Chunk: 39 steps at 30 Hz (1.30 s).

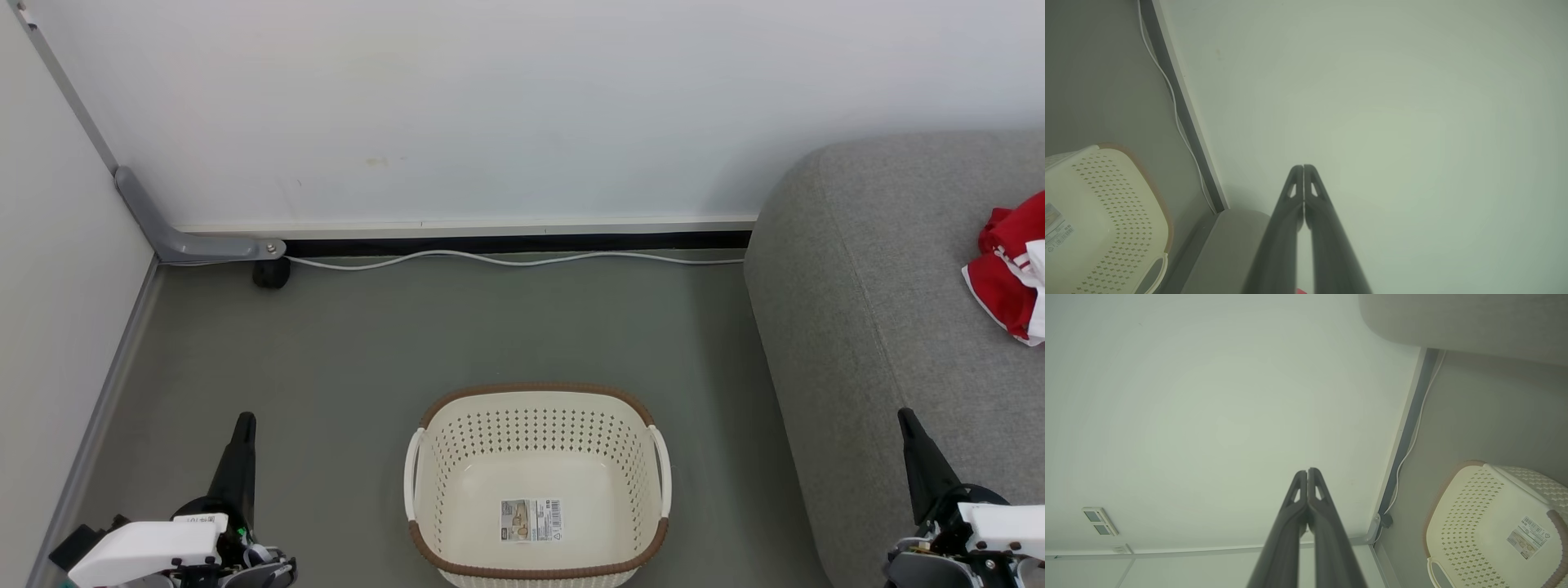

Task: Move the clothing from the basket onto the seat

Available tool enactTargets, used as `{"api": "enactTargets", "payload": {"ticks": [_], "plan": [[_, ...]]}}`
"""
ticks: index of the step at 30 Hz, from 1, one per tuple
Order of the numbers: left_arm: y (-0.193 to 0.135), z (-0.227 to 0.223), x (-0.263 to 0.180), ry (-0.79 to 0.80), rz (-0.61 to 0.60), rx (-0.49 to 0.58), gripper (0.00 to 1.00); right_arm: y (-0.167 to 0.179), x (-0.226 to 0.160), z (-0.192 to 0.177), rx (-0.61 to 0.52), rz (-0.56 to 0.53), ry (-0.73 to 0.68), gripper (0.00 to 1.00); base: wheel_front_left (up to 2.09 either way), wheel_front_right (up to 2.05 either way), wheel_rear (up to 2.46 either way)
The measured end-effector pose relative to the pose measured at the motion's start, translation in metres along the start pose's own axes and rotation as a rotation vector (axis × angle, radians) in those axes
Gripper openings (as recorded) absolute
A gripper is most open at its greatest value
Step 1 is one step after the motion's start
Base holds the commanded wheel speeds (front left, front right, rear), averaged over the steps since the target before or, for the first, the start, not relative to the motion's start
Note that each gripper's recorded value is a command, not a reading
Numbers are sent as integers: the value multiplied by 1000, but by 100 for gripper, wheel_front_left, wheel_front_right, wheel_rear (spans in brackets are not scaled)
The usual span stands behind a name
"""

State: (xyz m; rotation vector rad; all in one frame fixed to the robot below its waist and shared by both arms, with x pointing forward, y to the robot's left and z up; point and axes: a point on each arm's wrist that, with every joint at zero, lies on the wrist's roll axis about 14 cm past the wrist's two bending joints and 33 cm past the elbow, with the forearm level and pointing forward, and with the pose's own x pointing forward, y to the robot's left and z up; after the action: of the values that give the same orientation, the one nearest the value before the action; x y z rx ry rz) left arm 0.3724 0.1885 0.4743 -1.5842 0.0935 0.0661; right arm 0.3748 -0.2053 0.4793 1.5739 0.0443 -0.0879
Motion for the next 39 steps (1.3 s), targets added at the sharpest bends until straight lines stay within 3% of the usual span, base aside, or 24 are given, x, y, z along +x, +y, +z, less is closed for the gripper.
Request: {"api": "enactTargets", "payload": {"ticks": [39], "plan": [[0, 0, 0, 0, -1, 0, 0, 0, 0, 0, 0, 1, 0, 0, 0, 0, 0]]}}
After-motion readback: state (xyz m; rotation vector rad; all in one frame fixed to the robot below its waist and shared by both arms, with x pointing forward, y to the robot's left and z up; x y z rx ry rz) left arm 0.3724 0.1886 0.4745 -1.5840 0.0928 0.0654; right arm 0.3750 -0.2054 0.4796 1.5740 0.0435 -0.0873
